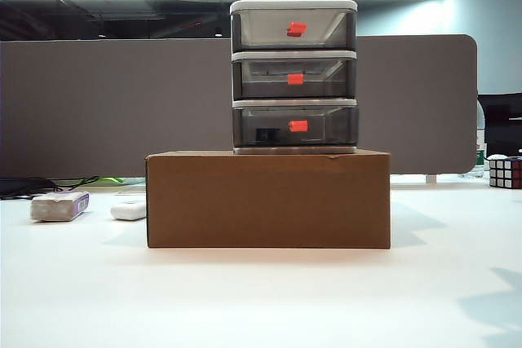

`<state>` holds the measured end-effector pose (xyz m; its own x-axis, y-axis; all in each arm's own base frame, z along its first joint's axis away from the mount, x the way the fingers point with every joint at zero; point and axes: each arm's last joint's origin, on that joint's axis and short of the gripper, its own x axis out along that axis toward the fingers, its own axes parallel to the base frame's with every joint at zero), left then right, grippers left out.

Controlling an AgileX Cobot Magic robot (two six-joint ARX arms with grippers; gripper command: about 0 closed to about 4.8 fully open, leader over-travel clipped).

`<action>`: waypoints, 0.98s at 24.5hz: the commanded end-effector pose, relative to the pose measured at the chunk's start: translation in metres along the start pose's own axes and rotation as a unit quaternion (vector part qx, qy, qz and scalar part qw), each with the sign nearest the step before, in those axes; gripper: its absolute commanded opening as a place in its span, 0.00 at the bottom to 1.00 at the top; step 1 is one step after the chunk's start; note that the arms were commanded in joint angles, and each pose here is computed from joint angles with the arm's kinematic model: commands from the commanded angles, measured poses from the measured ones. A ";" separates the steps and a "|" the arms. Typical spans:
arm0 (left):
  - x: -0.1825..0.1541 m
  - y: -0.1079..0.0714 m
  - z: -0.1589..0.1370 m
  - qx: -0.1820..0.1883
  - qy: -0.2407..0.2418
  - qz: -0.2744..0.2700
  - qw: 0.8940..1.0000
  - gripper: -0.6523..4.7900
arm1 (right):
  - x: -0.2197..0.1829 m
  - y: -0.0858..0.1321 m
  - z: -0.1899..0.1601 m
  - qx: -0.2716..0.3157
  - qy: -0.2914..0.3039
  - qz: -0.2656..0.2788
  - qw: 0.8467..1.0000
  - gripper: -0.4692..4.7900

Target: Open the third layer of the drawer on the table, pick up the transparent tape on the table and put it in, and finally close the drawer.

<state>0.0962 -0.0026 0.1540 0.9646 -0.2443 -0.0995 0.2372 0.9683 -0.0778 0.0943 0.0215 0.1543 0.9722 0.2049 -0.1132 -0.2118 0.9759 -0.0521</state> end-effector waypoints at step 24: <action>-0.001 0.005 0.006 -0.056 -0.028 0.056 0.996 0.11 | 0.000 -0.008 0.002 0.002 -0.016 -0.063 0.998 0.08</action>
<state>0.0968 0.0042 0.1564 0.9905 -0.1145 -0.0767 0.0990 0.9783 -0.1821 0.0959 0.0141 0.1568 0.9923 0.0874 -0.0875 -0.0925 0.9941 -0.0568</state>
